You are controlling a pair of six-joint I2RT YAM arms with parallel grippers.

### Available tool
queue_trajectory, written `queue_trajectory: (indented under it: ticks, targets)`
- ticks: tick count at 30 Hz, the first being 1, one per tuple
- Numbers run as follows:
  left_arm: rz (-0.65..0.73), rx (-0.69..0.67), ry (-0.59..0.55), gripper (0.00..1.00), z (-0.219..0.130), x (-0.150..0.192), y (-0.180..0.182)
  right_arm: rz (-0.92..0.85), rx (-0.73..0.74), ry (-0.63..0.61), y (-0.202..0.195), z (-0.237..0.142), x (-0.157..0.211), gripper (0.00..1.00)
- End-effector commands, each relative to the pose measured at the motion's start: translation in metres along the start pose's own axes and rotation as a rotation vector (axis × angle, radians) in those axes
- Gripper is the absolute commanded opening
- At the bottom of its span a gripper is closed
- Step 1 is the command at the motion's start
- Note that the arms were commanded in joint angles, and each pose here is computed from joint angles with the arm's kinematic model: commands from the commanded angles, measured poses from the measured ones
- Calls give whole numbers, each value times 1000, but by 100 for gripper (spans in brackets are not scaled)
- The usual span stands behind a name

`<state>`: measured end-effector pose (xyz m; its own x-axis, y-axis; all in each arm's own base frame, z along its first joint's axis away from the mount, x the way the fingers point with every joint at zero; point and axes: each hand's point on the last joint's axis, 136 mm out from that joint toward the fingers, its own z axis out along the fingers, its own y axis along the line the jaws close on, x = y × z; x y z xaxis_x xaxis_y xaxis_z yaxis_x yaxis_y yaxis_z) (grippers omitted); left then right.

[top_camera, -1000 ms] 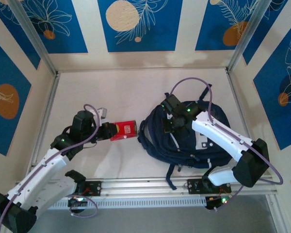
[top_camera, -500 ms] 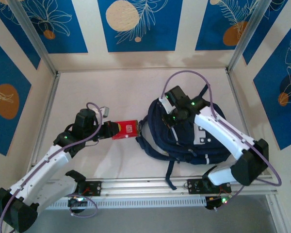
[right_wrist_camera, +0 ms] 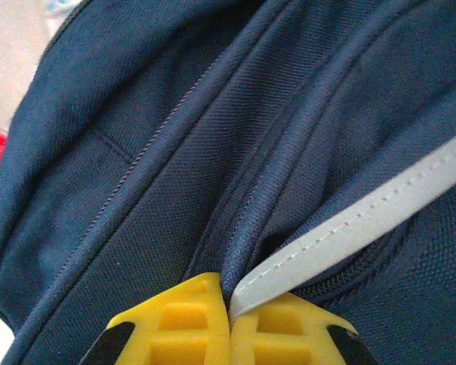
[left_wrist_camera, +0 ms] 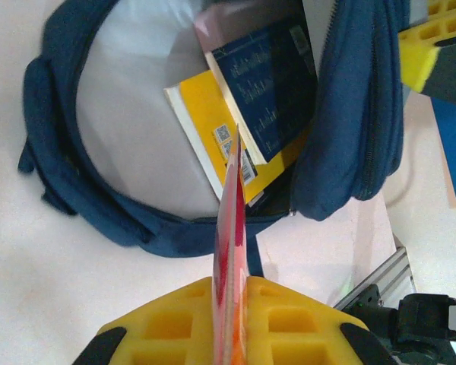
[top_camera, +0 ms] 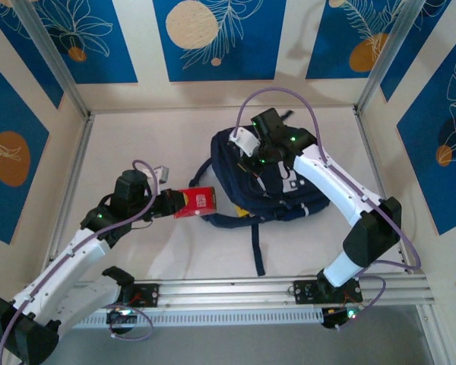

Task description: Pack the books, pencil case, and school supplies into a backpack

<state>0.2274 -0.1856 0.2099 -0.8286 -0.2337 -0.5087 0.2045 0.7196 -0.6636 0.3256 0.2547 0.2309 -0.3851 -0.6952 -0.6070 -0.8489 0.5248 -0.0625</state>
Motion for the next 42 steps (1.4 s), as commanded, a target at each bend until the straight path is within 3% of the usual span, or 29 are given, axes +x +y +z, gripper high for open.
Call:
queue_trajectory:
  ticks: [1,5,9,15,20,26,34,42]
  targets:
    - [8,33,-42,0,-15,-14,-14,-250,-115,-351,29,-44,-80,0]
    - [11,57,-38,0,-16,-14,-19,-142,-112,-397,13,-55,-84,0]
    - [-10,92,-33,0,-10,-13,-22,128,-194,-477,-13,-74,-86,0]
    - [-68,136,-84,0,1,-30,-29,297,-339,-569,-23,-100,-89,0]
    - [-146,196,-150,0,19,-54,-36,314,-450,-623,-19,-116,-87,0]
    - [-230,178,-204,0,54,-80,-26,308,-518,-650,-10,-124,-87,0]
    - [-313,281,-151,2,117,-99,-36,348,-536,-653,-8,-122,-82,0]
    - [-325,302,-84,6,168,-91,-47,391,-563,-650,-6,-114,-78,0]
